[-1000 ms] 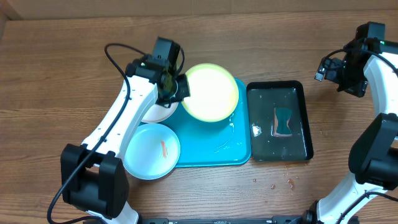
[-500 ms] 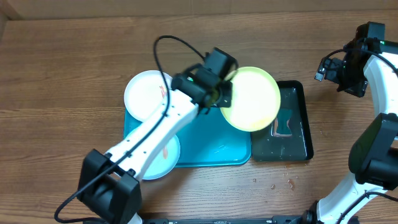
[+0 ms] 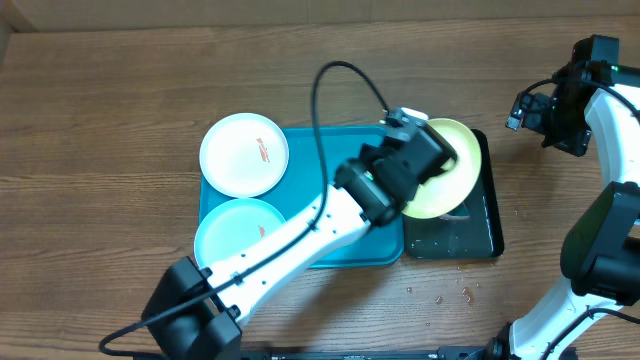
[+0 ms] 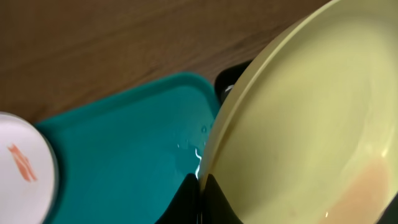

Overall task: Clean dirty plates on tray and stack at the side
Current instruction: 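Lift the yellow plate with the left gripper and swing it right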

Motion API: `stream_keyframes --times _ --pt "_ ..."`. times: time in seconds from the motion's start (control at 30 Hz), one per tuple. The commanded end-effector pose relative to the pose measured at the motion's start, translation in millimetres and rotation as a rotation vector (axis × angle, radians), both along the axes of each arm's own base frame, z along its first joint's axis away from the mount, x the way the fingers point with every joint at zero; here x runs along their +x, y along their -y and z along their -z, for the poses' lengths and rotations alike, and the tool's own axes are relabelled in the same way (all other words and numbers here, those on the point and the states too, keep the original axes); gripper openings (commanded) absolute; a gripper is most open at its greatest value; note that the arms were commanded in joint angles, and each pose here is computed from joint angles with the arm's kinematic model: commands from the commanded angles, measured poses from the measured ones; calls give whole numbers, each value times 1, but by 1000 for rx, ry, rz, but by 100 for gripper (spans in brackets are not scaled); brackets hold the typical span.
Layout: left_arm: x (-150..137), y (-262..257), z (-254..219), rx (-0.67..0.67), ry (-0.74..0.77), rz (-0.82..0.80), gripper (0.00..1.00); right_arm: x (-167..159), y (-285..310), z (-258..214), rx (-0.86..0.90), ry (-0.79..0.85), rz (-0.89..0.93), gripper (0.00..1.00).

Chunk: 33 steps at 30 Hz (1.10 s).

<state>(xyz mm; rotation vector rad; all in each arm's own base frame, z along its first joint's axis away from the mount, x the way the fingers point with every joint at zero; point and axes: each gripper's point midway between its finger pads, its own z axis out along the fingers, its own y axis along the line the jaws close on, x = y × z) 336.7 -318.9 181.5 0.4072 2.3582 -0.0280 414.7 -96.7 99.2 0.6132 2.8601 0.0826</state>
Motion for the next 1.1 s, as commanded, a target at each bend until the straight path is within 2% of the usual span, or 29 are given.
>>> stream_keyframes --times 0.0,0.3,0.47,1.0,1.07 --pt "4 -5 -43 119 201 -6 4 3 2 -12 -7 33 7 100" --pt "-24 23 -104 399 547 62 4 3 2 -12 -7 33 7 100" --pt "-44 36 -133 526 666 90 4 3 2 -12 -7 33 7 100" --pt "-50 42 -141 512 694 85 4 3 2 -12 -7 33 7 100" --pt "-50 42 -141 478 692 66 4 3 2 -12 -7 33 7 100"
